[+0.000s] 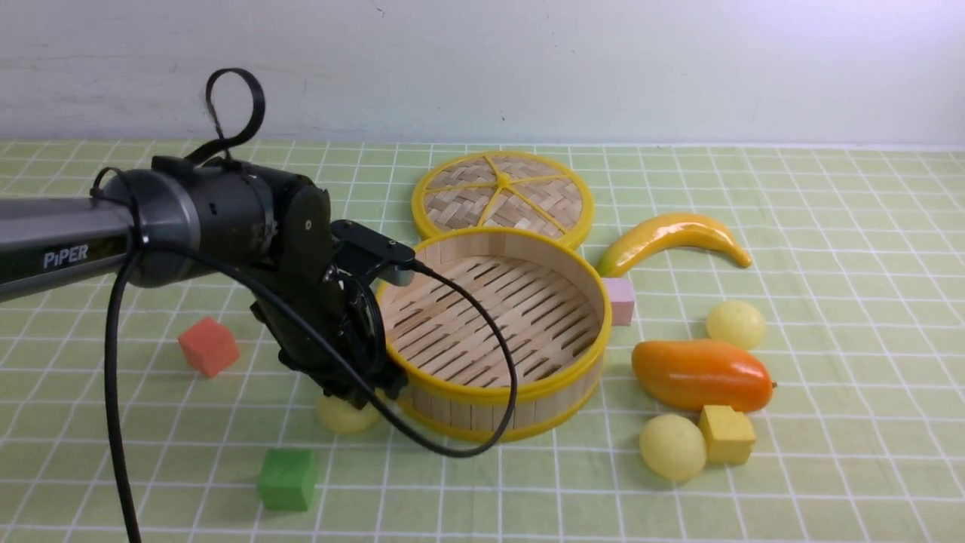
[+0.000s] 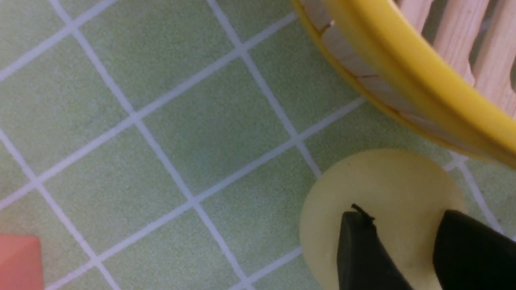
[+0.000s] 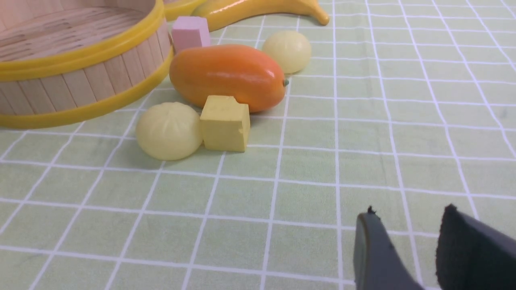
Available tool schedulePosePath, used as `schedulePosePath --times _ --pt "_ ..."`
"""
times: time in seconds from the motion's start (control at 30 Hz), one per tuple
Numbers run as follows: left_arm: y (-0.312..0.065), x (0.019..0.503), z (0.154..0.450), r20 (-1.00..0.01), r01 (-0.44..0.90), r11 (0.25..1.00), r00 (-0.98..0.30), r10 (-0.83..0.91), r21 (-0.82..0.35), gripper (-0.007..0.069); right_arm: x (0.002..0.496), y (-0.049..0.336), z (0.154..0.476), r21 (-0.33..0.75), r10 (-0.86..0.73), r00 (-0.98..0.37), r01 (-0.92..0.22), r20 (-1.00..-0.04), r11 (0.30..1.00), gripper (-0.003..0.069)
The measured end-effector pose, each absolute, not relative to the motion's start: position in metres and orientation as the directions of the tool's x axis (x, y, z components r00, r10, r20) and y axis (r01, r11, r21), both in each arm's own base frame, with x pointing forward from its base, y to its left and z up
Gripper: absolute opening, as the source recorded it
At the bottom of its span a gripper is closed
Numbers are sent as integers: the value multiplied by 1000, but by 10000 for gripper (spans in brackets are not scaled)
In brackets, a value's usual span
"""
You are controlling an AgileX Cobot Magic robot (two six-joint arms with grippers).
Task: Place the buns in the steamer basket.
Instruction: Use the left arm to grab a steamed stuffed bun, then use the left arm to put the steamed stuffed bun into the steamer, then use the right arm to grab a steamed stuffed bun
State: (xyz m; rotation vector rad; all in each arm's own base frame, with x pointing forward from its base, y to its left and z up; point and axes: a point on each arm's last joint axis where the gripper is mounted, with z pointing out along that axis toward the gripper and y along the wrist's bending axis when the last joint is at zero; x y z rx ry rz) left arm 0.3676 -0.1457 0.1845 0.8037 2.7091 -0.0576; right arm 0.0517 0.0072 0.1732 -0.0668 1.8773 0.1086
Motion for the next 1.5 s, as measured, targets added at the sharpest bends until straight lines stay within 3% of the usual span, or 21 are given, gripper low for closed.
schedulePosePath --times 0.2,0.3,0.43,0.57,0.7,0.8,0.97,1.1,1.2,1.3,1.4,1.5 --pt "-146 367 187 -291 512 858 -816 499 37 113 52 7 173 41 9 -304 -101 -953 994 239" --pt "-145 367 194 -270 494 869 -834 482 26 -6 52 7 173 41 9 -304 -101 -953 994 239" --pt "-144 362 215 -267 472 882 -848 459 18 -13 52 7 173 41 9 -304 -101 -953 994 239" --pt "-148 347 285 -412 475 880 -797 443 27 -13 52 7 173 41 9 -304 -101 -953 994 239" --pt "-167 344 315 -527 514 857 -721 450 28 -13 52 7 173 41 9 -304 -101 -953 994 239" --pt "-183 352 314 -567 536 844 -691 448 13 -13 52 7 173 41 9 -304 -101 -953 994 239" --pt "-205 389 259 -493 525 851 -741 456 0 -12 52 7 173 41 9 -304 -101 -953 994 239" --pt "-210 404 224 -430 522 853 -765 479 21 25 52 7 173 41 9 -304 -101 -953 994 239" --pt "-211 407 220 -422 519 854 -769 479 23 139 52 7 173 41 9 -304 -101 -953 994 239" --pt "-210 406 229 -421 487 874 -791 444 6 322 52 7 173 41 9 -304 -101 -953 994 239" --pt "-207 399 248 -418 435 900 -822 387 -22 436 52 7 173 41 9 -304 -101 -953 994 239" --pt "-202 388 279 -455 401 914 -826 333 -59 437 52 7 173 41 9 -304 -101 -953 994 239"
